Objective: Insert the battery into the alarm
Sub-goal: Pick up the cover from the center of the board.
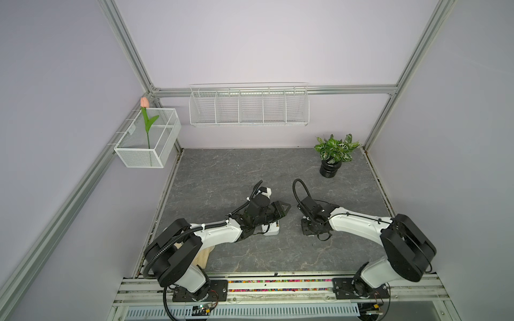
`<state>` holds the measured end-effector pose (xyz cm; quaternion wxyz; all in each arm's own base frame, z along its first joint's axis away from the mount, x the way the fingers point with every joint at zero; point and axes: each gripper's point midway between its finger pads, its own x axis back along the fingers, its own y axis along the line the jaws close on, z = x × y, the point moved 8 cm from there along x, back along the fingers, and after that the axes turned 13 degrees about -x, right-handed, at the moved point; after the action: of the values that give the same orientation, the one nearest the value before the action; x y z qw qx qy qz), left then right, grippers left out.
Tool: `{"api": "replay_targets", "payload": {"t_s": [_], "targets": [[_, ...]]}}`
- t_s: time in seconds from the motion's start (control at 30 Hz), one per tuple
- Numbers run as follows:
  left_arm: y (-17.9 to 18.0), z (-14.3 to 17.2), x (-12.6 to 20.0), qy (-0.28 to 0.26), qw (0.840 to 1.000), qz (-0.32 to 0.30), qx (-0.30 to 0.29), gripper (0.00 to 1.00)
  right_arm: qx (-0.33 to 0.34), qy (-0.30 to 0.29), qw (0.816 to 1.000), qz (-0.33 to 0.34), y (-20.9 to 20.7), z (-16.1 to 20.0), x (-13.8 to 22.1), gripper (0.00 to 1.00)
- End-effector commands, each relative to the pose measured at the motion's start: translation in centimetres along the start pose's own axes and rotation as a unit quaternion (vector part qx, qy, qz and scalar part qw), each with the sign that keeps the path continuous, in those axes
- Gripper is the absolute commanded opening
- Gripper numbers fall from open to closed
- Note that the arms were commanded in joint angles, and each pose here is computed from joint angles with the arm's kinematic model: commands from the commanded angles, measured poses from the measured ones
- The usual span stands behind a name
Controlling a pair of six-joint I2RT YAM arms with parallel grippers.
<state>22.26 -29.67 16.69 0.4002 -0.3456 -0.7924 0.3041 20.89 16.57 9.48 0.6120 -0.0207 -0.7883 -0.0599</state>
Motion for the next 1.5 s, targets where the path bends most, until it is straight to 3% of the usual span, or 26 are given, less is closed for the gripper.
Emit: {"api": "replay_targets", "payload": {"t_s": [0.0, 0.47, 0.87, 1.47], "targets": [[-0.5, 0.0, -0.9, 0.007, 1.0, -0.002, 0.005, 0.52, 0.005, 0.041, 0.999, 0.003, -0.9, 1.6, -0.8, 0.31], [-0.5, 1.3, -5.1, 0.06, 0.997, -0.053, -0.005, 0.5, 0.003, 0.024, 0.999, -0.037, -1.1, 2.0, -0.2, 0.3], [0.2, 2.9, -8.4, 0.091, 0.994, -0.058, 0.006, 0.5, -0.002, 0.011, 0.998, -0.061, -1.3, 2.1, 0.4, 0.3], [0.6, 5.0, -10.4, 0.123, 0.988, -0.089, 0.013, 0.47, -0.011, -0.001, 0.997, -0.081, -1.6, 2.3, 0.8, 0.3]]}}
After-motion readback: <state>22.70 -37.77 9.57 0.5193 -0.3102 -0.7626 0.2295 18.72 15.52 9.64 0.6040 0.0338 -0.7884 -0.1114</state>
